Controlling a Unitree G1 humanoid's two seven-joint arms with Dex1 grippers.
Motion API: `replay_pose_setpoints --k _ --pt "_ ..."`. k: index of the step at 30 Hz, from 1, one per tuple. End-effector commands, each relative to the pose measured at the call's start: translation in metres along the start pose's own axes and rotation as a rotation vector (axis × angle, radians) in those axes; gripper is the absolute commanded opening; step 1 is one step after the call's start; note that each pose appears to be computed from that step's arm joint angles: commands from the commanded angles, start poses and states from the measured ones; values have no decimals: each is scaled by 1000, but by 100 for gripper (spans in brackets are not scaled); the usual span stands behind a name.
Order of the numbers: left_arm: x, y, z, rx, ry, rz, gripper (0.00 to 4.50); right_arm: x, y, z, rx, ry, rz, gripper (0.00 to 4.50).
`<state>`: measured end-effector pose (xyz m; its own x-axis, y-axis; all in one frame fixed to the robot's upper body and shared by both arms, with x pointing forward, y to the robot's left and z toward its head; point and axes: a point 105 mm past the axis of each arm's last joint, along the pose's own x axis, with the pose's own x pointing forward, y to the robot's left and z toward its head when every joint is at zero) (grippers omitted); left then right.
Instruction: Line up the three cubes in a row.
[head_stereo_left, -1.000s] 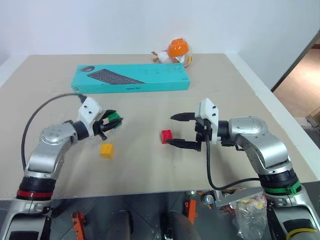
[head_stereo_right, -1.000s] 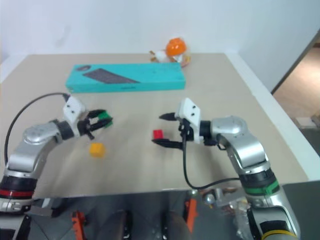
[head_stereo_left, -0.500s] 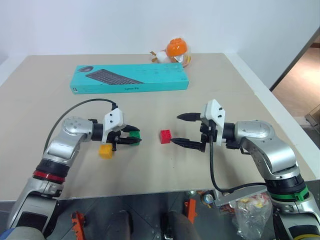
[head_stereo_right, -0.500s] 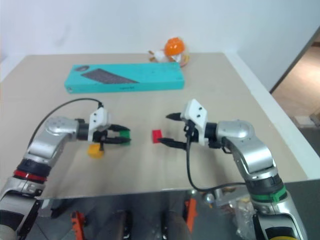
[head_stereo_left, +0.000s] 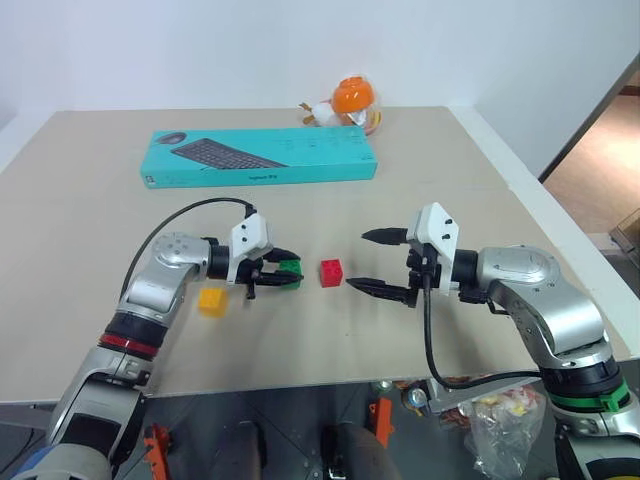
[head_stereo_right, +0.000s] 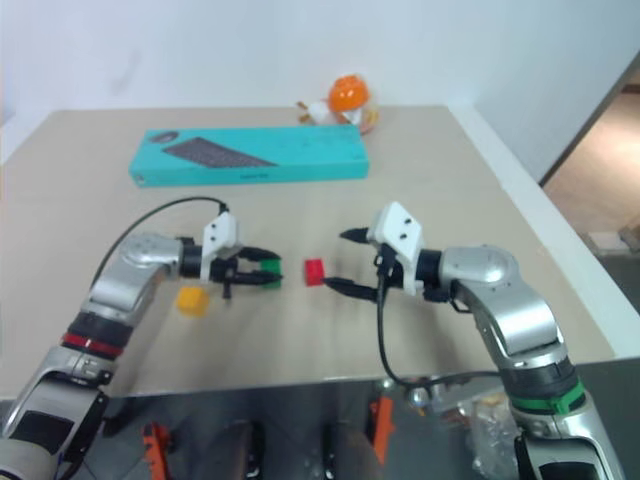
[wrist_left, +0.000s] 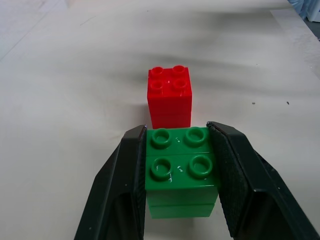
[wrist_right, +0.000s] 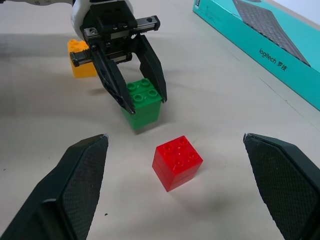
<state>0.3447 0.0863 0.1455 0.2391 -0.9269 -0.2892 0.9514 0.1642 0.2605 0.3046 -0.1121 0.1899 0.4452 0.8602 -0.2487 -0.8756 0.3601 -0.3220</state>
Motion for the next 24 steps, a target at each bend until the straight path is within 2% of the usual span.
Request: replay_pose_setpoints --k 1,21,23,24 --pt "-1 2 6 20 -3 7 130 -7 -2 13 -52 -25 -21 450" --pt "-8 -3 -13 18 90 -9 130 -7 -3 8 -56 -6 -19 450" --pt "-8 -2 -14 23 103 -8 236 -6 -3 8 -56 -7 -17 450" --pt "-8 -1 -13 24 102 -6 263 -6 -3 8 -56 -7 -17 450"
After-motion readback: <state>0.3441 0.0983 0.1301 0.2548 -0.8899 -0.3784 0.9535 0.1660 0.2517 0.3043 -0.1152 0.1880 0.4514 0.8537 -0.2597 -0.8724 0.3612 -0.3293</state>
